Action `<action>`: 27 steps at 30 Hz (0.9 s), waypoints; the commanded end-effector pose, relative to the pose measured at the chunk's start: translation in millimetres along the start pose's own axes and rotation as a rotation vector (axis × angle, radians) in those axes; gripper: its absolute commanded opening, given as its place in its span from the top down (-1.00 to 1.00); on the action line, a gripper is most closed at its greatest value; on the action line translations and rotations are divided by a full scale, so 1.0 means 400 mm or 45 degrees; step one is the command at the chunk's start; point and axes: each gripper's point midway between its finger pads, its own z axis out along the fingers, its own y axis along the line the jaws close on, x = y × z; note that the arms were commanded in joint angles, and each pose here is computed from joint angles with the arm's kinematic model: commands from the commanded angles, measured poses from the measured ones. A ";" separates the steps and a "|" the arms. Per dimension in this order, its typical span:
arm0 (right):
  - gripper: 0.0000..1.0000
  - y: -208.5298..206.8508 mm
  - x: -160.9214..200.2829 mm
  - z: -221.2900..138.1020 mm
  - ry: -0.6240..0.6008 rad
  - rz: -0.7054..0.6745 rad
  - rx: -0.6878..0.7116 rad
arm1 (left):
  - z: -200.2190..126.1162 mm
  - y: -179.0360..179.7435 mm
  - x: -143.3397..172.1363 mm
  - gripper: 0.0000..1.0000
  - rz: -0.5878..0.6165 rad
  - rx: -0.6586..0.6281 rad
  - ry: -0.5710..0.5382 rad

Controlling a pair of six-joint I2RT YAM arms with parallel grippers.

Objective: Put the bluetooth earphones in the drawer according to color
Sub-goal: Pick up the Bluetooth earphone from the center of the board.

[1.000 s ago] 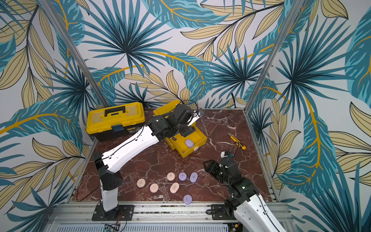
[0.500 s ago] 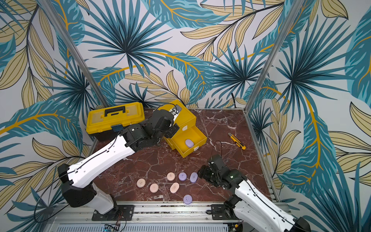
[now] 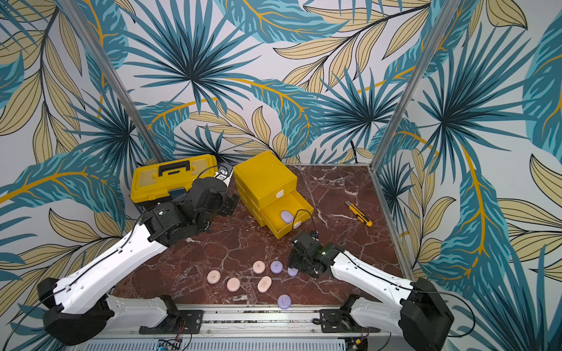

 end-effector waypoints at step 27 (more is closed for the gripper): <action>-0.30 -0.009 0.019 0.099 0.038 0.018 0.151 | -0.006 0.041 0.057 -0.72 -0.046 -0.026 0.035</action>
